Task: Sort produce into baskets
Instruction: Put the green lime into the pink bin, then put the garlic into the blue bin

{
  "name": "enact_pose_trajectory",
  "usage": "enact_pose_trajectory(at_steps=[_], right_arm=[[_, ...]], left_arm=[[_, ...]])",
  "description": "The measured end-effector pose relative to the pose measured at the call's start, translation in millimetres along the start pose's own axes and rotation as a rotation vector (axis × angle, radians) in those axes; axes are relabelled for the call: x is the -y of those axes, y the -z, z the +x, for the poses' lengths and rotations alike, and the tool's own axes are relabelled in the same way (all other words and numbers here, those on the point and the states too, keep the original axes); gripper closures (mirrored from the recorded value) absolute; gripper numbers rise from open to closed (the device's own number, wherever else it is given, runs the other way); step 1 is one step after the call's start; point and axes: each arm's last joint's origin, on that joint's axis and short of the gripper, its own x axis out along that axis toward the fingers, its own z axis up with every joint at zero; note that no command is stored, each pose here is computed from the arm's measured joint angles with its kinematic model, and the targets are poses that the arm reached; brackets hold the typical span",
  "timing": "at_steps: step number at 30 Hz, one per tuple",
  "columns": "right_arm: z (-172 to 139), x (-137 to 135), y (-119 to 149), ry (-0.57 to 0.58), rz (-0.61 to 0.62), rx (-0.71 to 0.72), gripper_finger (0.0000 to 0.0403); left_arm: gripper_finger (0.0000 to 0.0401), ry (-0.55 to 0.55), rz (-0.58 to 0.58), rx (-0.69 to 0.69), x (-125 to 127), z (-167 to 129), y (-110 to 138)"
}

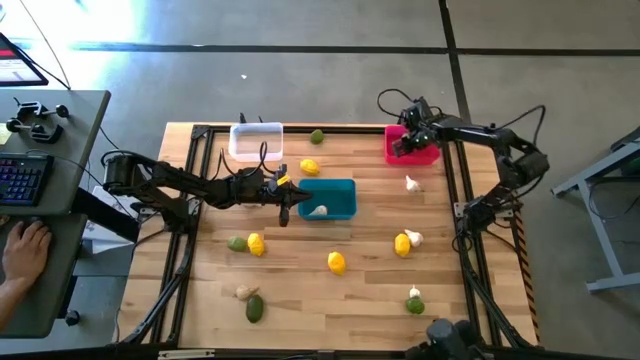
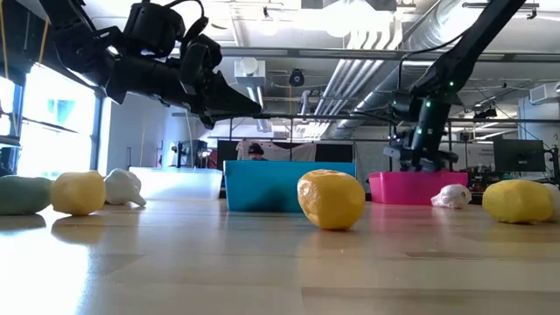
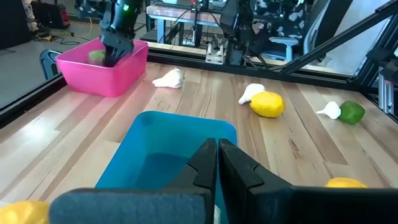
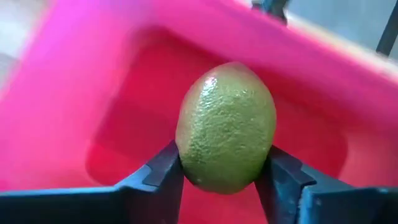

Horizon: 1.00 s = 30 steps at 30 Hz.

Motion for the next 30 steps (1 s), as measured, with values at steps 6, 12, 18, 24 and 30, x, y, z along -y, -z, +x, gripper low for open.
enact_pose_trajectory(at_steps=[6, 12, 18, 24, 30], right_arm=[[-23.1, -7.2, -10.4, 0.007, -0.071, 0.058, 0.0164], [-67.0, -12.9, -15.7, -0.008, -0.136, 0.185, 0.0173], [-96.9, -24.9, 7.1, -0.051, -0.201, 0.352, 0.0294], [-100.2, -43.0, 46.0, -0.151, -0.263, 0.495, 0.0389], [-101.5, -60.2, 83.0, -0.279, -0.269, 0.617, 0.0387]], left_arm=[[0.0398, 0.023, -0.001, -0.031, 0.6, 0.1, 2.2], [0.0398, 0.039, 0.028, -0.159, 2.1, -5.6, -9.5], [0.0398, 0.040, 0.066, -0.283, 5.9, -25.8, -36.7], [0.0400, 0.037, 0.060, -0.436, 9.5, -45.6, -62.8], [0.0400, 0.034, 0.049, -0.537, 11.0, -53.0, -75.0]])
